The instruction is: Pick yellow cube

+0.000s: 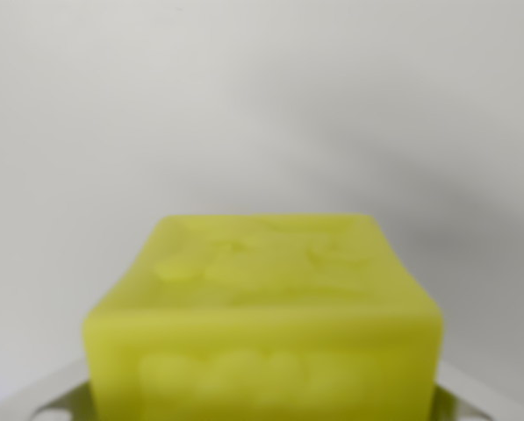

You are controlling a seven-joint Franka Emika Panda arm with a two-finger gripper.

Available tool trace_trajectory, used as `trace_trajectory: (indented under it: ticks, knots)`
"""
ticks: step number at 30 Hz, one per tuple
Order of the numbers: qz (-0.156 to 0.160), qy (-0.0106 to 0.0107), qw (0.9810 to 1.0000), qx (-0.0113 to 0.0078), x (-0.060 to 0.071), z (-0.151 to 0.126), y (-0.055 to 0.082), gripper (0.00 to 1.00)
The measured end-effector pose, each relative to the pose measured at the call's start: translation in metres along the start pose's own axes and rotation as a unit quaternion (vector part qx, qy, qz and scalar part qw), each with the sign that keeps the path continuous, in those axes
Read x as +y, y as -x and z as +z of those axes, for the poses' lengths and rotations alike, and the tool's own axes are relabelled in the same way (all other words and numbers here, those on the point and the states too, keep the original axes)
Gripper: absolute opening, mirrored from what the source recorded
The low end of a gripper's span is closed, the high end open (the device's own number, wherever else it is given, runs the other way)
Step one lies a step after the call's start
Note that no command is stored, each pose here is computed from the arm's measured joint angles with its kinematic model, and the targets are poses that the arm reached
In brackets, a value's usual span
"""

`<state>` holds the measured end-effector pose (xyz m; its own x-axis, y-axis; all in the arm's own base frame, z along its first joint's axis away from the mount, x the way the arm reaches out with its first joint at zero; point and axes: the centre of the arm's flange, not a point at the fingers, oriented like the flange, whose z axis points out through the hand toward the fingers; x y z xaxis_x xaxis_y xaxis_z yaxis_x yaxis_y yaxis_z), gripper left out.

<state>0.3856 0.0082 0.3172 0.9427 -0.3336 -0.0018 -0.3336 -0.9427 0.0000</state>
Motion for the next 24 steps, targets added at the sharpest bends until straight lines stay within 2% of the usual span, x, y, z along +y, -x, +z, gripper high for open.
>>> trace_trajectory:
  ticks: [24]
  knots:
    - [0.000,0.0000,1.0000,-0.0001,0.000,-0.040,0.000,0.00]
